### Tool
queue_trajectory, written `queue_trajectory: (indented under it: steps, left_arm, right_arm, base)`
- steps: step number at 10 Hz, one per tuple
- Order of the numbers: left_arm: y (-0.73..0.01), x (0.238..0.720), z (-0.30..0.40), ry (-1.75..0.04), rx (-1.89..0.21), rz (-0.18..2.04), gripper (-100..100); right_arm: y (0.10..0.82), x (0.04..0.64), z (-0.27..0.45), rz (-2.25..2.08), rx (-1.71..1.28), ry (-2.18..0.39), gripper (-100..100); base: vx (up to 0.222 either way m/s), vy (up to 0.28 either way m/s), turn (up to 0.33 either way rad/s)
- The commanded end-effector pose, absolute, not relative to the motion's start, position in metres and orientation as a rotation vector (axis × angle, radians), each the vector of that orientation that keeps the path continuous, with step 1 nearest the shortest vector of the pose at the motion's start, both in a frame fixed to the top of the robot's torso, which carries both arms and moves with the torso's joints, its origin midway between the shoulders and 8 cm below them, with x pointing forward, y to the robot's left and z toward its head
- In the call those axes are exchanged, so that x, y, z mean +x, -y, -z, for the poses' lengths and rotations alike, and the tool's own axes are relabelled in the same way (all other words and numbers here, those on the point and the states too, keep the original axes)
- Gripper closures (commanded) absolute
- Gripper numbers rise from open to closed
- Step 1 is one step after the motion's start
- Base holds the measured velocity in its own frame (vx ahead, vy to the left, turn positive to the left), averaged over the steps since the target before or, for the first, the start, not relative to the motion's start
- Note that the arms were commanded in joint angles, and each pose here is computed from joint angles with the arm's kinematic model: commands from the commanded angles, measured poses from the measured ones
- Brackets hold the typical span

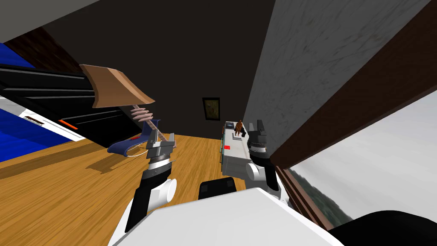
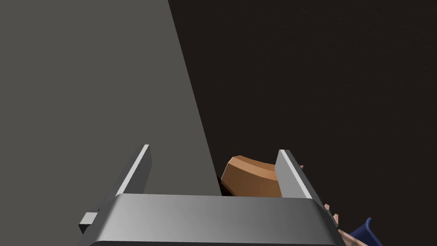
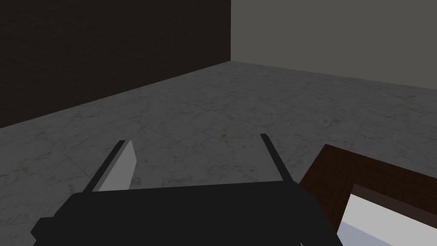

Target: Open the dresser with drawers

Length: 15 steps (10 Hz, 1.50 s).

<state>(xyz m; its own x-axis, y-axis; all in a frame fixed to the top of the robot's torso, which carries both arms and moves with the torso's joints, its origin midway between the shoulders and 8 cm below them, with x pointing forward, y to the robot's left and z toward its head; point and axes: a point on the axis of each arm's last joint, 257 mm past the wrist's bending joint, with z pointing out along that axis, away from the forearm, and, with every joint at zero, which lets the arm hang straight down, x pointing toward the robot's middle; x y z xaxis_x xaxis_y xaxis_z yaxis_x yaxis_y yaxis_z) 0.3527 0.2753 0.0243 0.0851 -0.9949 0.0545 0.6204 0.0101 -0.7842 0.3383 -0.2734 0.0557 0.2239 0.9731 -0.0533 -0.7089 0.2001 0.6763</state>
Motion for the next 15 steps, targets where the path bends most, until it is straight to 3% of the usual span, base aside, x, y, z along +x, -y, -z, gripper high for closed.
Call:
queue_trajectory:
  steps: [1, 9, 10, 15]
  left_arm:
    - [-0.275, 0.353, -0.024, -0.628, -0.766, 1.399, 0]
    - [-0.275, 0.353, -0.024, -0.628, -0.766, 1.399, 0]
    - [-0.275, 0.353, -0.024, -0.628, -0.766, 1.399, 0]
    - [-0.275, 0.353, -0.024, -0.628, -0.767, 1.399, 0]
  right_arm:
    - [0.273, 0.338, -0.056, -1.258, 0.591, -0.540, 0]
    - [0.273, 0.338, -0.056, -1.258, 0.591, -0.540, 0]
    - [0.267, 0.347, -0.045, -1.246, 0.578, -0.608, -100]
    - [0.245, 0.398, 0.048, -1.106, 0.589, -0.972, -100]
  base:
    - [0.000, 0.000, 0.000]
    - [0.000, 0.000, 0.000]
    - [0.006, 0.010, 0.089]
    - [0.009, 0.037, 0.212]
